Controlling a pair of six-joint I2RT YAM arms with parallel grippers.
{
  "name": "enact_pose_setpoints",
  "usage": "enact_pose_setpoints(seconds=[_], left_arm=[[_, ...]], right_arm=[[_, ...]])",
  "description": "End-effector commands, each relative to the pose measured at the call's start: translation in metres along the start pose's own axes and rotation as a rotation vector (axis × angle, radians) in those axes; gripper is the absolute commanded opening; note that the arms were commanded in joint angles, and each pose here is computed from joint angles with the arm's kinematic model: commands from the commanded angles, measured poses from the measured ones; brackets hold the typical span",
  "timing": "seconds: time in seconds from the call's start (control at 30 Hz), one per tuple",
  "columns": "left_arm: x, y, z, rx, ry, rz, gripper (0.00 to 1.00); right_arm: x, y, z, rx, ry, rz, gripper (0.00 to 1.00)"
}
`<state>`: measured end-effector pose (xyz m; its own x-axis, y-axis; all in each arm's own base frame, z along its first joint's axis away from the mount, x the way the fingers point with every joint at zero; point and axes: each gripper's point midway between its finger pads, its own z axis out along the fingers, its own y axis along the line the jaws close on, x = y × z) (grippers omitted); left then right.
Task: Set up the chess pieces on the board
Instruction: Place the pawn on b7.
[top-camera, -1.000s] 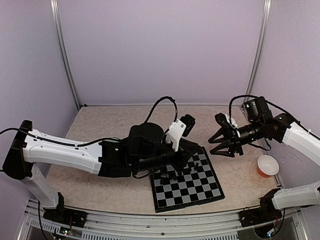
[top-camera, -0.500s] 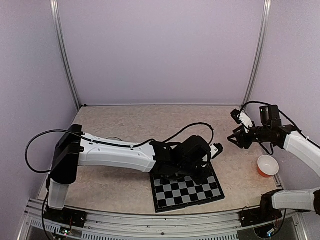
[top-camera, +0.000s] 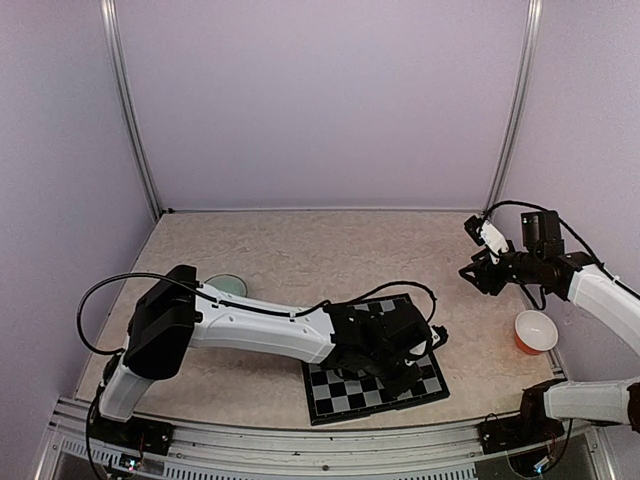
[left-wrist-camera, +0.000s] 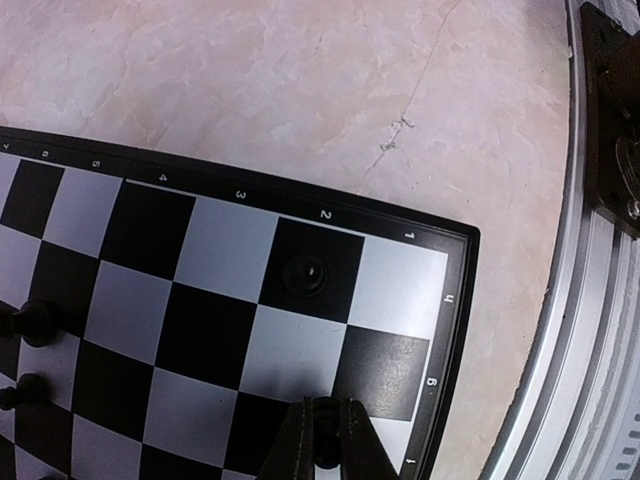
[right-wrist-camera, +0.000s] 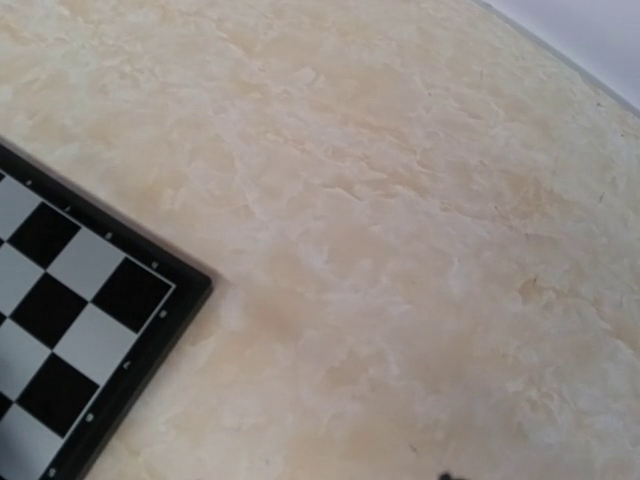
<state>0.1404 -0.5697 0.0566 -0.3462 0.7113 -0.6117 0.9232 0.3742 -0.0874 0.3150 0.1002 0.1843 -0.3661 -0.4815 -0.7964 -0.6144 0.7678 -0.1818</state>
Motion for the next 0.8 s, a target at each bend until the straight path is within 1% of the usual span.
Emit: enact_pose_setpoints(seconds=[0.0,0.47,0.6,0.7,0.77], left_arm=[[-0.011,-0.006,0.004,0.024,-0.027,-0.007,0.10],[-0.009,0.008,0.021,-0.023,-0.027,-0.033,0.10],[-0.010,0.010,0.022,-0.026,-0.029,-0.042,0.14],[-0.009,0.011,0.024,-0.030,-0.027,-0.049,0.22],[-0.009,0.011,0.024,-0.030,-0.030,-0.054,0.25]], right_arm=[[0.000,-0.004,0.000,0.017,-0.009,0.007,0.49],[0.001,0.001,0.000,-0.015,-0.009,0.007,0.49],[0.001,0.003,0.001,-0.024,-0.008,0.008,0.48],[0.002,0.004,0.001,-0.029,-0.005,0.008,0.48],[0.002,0.004,0.001,-0.033,-0.005,0.007,0.49]])
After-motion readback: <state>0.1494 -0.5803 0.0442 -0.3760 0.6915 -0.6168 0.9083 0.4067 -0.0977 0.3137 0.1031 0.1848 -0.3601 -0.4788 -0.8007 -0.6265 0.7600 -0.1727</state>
